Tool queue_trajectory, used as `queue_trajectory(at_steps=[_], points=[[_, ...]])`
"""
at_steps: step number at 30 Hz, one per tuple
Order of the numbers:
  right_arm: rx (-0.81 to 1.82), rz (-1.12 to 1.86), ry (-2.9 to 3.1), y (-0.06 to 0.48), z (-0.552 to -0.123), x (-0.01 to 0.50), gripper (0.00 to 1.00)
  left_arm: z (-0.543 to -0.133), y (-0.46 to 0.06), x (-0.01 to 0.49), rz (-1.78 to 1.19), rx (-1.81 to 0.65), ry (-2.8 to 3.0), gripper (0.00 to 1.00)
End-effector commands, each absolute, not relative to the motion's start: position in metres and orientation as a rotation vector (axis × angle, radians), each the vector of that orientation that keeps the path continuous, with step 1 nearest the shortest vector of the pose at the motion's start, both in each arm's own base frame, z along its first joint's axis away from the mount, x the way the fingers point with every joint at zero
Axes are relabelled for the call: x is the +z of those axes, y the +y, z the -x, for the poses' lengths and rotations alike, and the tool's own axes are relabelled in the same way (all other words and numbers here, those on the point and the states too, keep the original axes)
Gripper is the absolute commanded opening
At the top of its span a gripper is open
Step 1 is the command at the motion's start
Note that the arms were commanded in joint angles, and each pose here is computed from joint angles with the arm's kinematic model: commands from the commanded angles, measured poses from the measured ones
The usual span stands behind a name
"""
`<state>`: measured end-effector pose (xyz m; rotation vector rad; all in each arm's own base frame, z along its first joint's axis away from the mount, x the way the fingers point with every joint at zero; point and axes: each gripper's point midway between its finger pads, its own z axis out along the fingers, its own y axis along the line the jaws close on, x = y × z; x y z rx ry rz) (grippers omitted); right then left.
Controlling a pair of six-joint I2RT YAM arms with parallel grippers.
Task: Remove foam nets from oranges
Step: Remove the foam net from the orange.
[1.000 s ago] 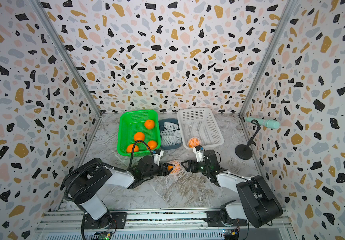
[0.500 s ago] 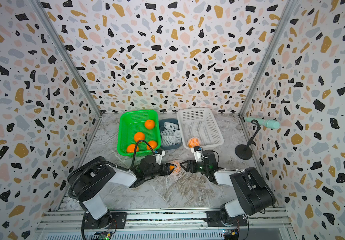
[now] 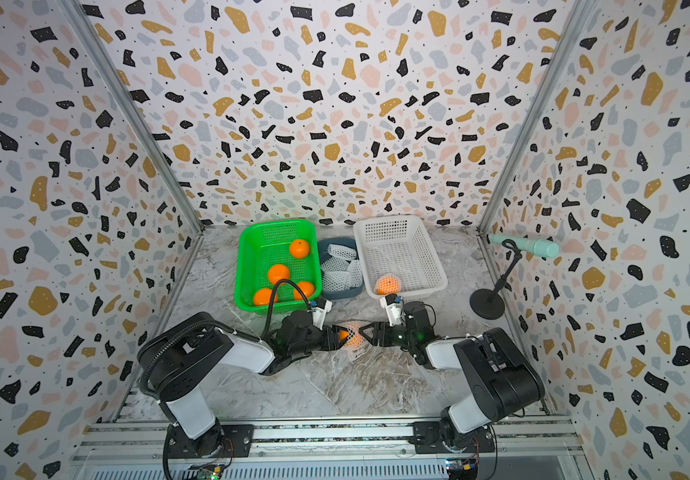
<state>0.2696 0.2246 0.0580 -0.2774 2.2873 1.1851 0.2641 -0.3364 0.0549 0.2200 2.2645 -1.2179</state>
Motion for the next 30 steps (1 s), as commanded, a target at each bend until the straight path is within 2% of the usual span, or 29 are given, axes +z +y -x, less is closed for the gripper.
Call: queue_trajectory(at_steps=[1,13,17,23,30], points=[[1.203,0.287,2.274,0.227,-0.268,0.06,0.66,-0.264,-0.343,0.069,-0.252,-1.253,2.214,0.6],[1.22,0.28,2.26,0.229,-0.269,0.063,0.51,-0.26,-0.338,0.083,-0.278,-1.24,2.193,0.59],[1.217,0.265,2.267,0.228,-0.271,0.062,0.36,-0.259,-0.337,0.082,-0.277,-1.24,2.195,0.58],[1.193,0.247,2.286,0.225,-0.272,0.057,0.25,-0.257,-0.337,0.082,-0.278,-1.252,2.189,0.56],[1.051,0.18,2.343,0.211,-0.279,0.048,0.19,-0.257,-0.336,0.087,-0.279,-1.254,2.178,0.56]])
